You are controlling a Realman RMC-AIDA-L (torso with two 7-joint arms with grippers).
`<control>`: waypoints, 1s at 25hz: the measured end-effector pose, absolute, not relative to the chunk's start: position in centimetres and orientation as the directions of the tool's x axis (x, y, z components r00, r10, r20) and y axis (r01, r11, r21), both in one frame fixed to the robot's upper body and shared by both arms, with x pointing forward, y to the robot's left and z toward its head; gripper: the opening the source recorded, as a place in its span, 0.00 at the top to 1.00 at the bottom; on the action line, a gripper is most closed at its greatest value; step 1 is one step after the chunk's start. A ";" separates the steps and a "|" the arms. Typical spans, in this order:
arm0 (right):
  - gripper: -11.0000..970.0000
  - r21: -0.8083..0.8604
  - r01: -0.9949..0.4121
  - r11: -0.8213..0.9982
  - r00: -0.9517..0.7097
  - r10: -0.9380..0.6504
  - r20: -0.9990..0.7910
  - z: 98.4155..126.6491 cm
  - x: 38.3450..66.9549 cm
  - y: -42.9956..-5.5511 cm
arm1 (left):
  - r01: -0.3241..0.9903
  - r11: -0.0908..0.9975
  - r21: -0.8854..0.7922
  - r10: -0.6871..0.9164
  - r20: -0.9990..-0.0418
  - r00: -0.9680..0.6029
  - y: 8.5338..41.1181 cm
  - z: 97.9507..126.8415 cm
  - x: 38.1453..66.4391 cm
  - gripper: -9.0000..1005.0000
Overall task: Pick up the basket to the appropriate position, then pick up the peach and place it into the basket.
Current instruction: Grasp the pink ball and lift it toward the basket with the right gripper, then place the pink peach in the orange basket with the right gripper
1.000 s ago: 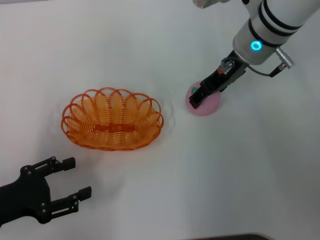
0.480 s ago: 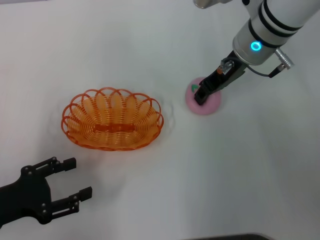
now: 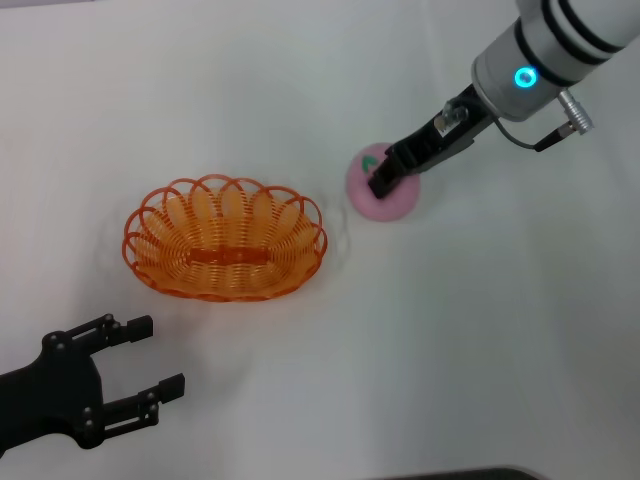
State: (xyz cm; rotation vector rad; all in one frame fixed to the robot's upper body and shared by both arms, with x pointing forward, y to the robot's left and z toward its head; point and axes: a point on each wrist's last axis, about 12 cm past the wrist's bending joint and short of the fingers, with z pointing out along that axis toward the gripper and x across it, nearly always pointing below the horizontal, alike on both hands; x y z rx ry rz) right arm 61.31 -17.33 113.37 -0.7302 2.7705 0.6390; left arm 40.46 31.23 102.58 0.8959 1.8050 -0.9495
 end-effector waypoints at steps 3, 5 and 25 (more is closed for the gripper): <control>0.67 0.423 -0.500 0.756 -0.861 -0.386 -0.330 114.0 61.3 -17.7 | 0.863 0.447 -0.237 0.188 -0.918 -0.350 31.2 102.6 40.5 0.22; 0.69 0.455 -0.499 0.737 -0.862 -0.372 -0.343 114.3 61.2 -17.9 | 0.863 0.447 -0.237 0.188 -0.918 -0.349 31.2 102.6 40.5 0.22; 0.78 0.604 -0.591 0.534 -0.806 -0.414 -0.423 113.5 60.0 -13.4 | 0.862 0.448 -0.236 0.189 -0.918 -0.350 31.3 102.6 40.5 0.22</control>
